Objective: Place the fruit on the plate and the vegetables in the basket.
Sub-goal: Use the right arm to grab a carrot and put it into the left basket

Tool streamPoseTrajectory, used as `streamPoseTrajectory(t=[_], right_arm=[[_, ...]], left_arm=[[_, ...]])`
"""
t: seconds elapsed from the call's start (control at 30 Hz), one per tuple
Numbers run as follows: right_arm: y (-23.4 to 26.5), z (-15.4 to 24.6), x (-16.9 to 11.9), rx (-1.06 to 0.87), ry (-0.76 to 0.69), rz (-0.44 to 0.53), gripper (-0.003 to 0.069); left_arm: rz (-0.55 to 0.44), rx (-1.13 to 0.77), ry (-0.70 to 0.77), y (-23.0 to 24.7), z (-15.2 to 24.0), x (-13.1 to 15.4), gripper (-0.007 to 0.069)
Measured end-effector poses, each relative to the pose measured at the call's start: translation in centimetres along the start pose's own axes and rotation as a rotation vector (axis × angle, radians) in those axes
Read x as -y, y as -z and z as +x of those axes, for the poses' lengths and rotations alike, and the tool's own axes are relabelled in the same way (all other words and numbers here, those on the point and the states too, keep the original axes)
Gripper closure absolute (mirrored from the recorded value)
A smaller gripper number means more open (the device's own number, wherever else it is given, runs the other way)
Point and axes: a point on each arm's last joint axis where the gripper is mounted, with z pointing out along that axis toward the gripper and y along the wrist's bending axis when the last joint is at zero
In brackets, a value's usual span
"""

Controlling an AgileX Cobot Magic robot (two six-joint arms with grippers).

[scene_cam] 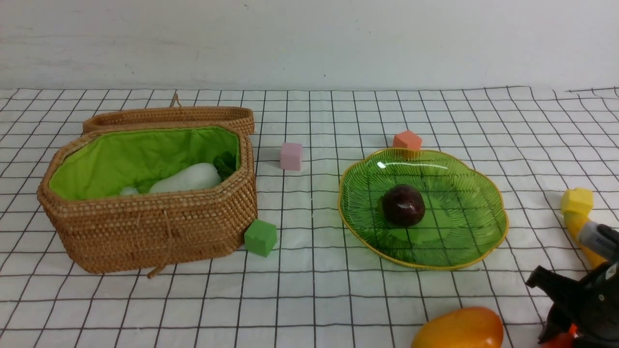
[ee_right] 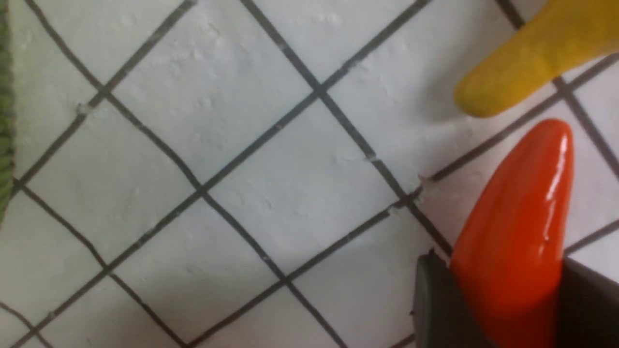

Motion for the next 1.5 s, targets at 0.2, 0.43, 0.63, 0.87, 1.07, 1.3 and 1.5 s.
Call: streamPoseTrajectory(t=[0.2, 0.43, 0.63, 0.87, 1.07, 1.3, 1.5], right_arm=[[3.8, -0.4, -0.3, 0.112, 0.093, -0.032, 0.0393], [12.3, -1.9, -6.4, 0.222, 0.331, -0.270, 0.0393], [15.8, -0.6, -16.1, 0.239, 0.532, -0.591, 0.0393], [15.2, 0.7, -28.6, 0.249, 0.499, -0.941, 0.0393], [10.7, 5.3, -35.8, 0.224, 0.321, -1.123, 0.0393], [5.7, 9.1, -39.4, 0.292, 0.174, -1.175, 0.0393], [2.4, 10.7, -40.1, 0.341, 0.210, -1.139, 0.0362]], left_arm=[[0.000, 0.000, 0.001, 0.0, 0.0, 0.0, 0.0538], [0.000, 0.000, 0.001, 0.0, 0.0, 0.0, 0.0531], [0.000, 0.000, 0.001, 0.0, 0.0, 0.0, 0.0526], [0.000, 0.000, 0.001, 0.0, 0.0, 0.0, 0.0515], [0.000, 0.000, 0.001, 0.0, 0.0, 0.0, 0.0512], [0.000, 0.000, 0.001, 0.0, 0.0, 0.0, 0.0502], [0.000, 0.000, 0.001, 0.0, 0.0, 0.0, 0.0496]])
